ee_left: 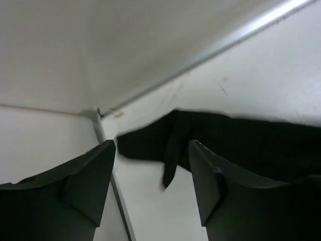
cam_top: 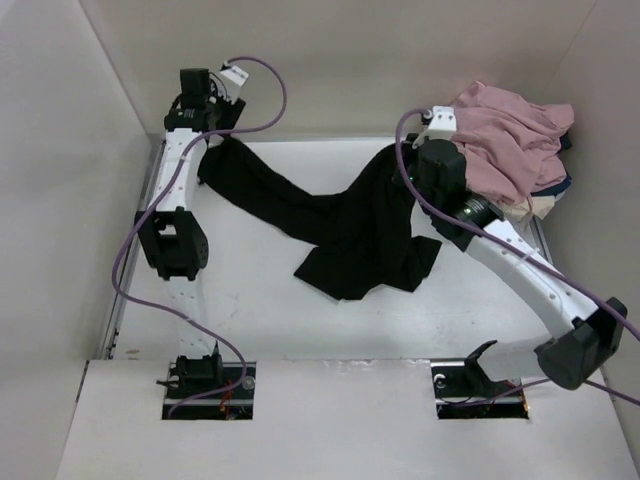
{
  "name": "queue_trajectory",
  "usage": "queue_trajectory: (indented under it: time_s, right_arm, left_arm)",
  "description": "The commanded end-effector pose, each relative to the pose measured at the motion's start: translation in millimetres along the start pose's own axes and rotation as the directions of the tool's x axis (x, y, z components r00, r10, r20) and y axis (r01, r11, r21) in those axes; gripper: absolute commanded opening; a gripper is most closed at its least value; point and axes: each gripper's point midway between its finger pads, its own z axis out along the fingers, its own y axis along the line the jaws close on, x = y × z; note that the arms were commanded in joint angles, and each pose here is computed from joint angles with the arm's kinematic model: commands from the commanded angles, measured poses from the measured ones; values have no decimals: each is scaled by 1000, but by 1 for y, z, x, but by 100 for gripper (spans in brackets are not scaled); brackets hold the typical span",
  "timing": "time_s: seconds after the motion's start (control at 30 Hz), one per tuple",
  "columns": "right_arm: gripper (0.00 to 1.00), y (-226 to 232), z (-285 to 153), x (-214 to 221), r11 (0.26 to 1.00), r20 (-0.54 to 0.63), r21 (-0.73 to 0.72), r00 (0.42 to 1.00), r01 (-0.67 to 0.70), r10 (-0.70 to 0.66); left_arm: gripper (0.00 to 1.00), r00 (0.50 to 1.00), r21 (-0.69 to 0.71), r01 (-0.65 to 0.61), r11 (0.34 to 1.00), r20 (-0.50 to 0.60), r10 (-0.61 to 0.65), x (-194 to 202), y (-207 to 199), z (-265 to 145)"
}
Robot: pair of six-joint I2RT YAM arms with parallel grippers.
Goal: Fold and stack the trousers
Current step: Flatten the trousers out
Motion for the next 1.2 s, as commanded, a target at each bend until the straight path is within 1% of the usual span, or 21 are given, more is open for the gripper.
queue_trajectory:
  time_s: [0.0,0.07,0.1,0.17,0.23,0.3,0.33,0.37,0.4,0.47,0.5,0.57,0.63,0.7,0.73,0.8,0.87,0.9,0.97,1.07,1.17]
  right_arm:
    - [0,21,0,-46,995,94,-74,992,-74,80]
    - [0,27,10,-47,995,89,-86,994,-60,67]
    - [0,29,16,-47,994,87,-88,994,-58,65]
    - [0,28,29,-48,995,87,-82,994,-63,70]
    - [0,24,44,-49,994,86,-72,993,-78,84]
    - [0,12,58,-53,993,91,-55,989,-109,113]
    - [0,7,62,-57,990,100,-55,986,-128,133]
    - [0,3,66,-61,988,106,-63,983,-144,150]
    - [0,-1,70,-67,985,113,-76,980,-156,164]
    - [0,-7,77,-77,981,124,-96,976,-170,182]
    - [0,-10,80,-80,979,127,-103,974,-173,186]
    - [0,-16,87,-87,978,138,-113,972,-177,192]
    - [0,-20,92,-93,976,150,-123,969,-179,196]
    - [0,-21,94,-98,975,159,-135,967,-178,198]
    - [0,-22,95,-99,975,161,-138,967,-174,196]
    - [0,-24,95,-98,977,161,-136,969,-165,186]
    - [0,-28,94,-95,978,156,-133,971,-161,182]
    - [0,-29,93,-94,978,153,-135,972,-158,178]
    - [0,-32,91,-90,978,148,-139,973,-155,175]
    - [0,-35,87,-87,976,152,-153,972,-157,180]
    - [0,-36,81,-87,976,156,-157,971,-154,178]
  left_arm:
    - [62,971,-173,-29,984,231,69,-91,49,-98]
    - [65,949,-161,-68,985,295,114,-115,34,-130]
    - [66,933,-117,-112,987,330,145,-126,12,-145]
    - [69,892,9,-229,973,402,206,-140,-49,-176]
    - [70,854,163,-375,912,445,272,-134,-127,-206]
    - [70,816,333,-510,793,480,323,-111,-206,-241]
    - [70,803,422,-555,717,497,329,-96,-242,-261]
    - [70,793,512,-589,626,516,324,-79,-276,-282]
    - [70,788,597,-609,522,529,314,-60,-308,-302]
    - [69,776,706,-630,323,560,289,-31,-365,-337]
    - [69,778,740,-625,247,568,267,-23,-387,-348]
    - [69,799,789,-597,142,571,186,-24,-421,-354]
    - [69,831,823,-556,114,544,121,-35,-450,-332]
    - [66,879,869,-476,134,465,104,-47,-484,-297]
    - [65,898,888,-439,136,429,99,-51,-496,-287]
    - [63,930,923,-366,116,359,82,-60,-533,-274]
    - [62,932,927,-360,102,353,85,-56,-558,-269]
    - [61,934,929,-353,112,344,91,-50,-569,-261]
    - [61,939,925,-342,163,328,108,-34,-587,-237]
    - [63,944,918,-329,219,312,110,-27,-598,-215]
    - [64,955,924,-296,243,285,83,-33,-611,-207]
